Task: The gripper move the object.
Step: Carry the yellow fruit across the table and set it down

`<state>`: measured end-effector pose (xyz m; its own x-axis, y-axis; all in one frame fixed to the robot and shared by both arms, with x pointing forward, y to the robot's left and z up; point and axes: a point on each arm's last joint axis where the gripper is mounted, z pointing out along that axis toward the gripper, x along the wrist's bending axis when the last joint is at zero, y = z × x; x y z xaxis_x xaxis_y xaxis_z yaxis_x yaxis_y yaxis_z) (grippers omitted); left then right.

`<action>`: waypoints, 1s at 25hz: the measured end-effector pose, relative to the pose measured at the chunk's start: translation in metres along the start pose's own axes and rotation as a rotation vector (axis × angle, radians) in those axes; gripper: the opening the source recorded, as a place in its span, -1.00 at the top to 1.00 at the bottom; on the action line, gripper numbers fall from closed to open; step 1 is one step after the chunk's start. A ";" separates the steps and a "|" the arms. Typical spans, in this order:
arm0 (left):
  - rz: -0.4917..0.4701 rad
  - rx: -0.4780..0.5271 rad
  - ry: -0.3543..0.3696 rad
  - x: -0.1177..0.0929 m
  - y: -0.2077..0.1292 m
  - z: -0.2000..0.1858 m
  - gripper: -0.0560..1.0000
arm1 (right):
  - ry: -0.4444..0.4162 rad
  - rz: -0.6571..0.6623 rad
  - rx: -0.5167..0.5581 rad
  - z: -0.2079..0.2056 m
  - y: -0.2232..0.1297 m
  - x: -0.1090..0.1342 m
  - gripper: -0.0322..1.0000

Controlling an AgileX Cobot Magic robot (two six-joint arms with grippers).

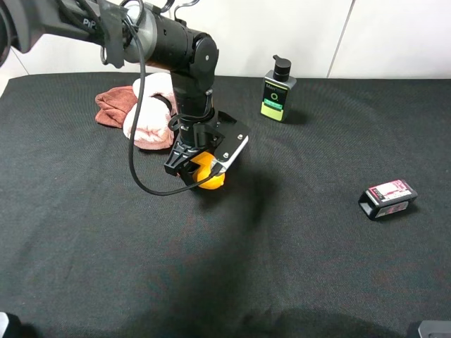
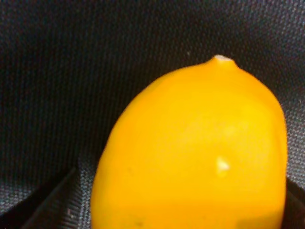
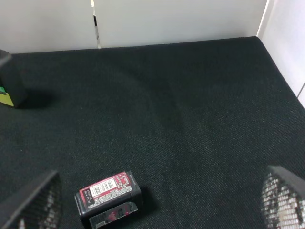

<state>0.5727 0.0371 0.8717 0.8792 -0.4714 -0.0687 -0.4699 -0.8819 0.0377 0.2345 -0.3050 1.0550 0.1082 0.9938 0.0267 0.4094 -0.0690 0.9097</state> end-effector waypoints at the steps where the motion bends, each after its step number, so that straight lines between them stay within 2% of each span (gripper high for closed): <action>1: 0.000 0.000 0.000 0.000 0.000 0.000 -0.51 | 0.000 0.000 0.000 0.000 0.000 0.000 -0.29; 5: 0.002 0.000 0.000 0.000 0.000 0.000 -0.36 | 0.000 0.001 0.000 0.000 0.000 0.000 -0.29; 25: 0.003 0.000 0.000 0.000 0.000 0.000 -0.35 | 0.000 0.001 0.000 0.000 0.000 0.000 -0.29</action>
<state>0.5727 0.0371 0.8717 0.8779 -0.4739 -0.0686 -0.4724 -0.8806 0.0379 0.2345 -0.3050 1.0550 0.1085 0.9937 0.0275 0.4093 -0.0699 0.9097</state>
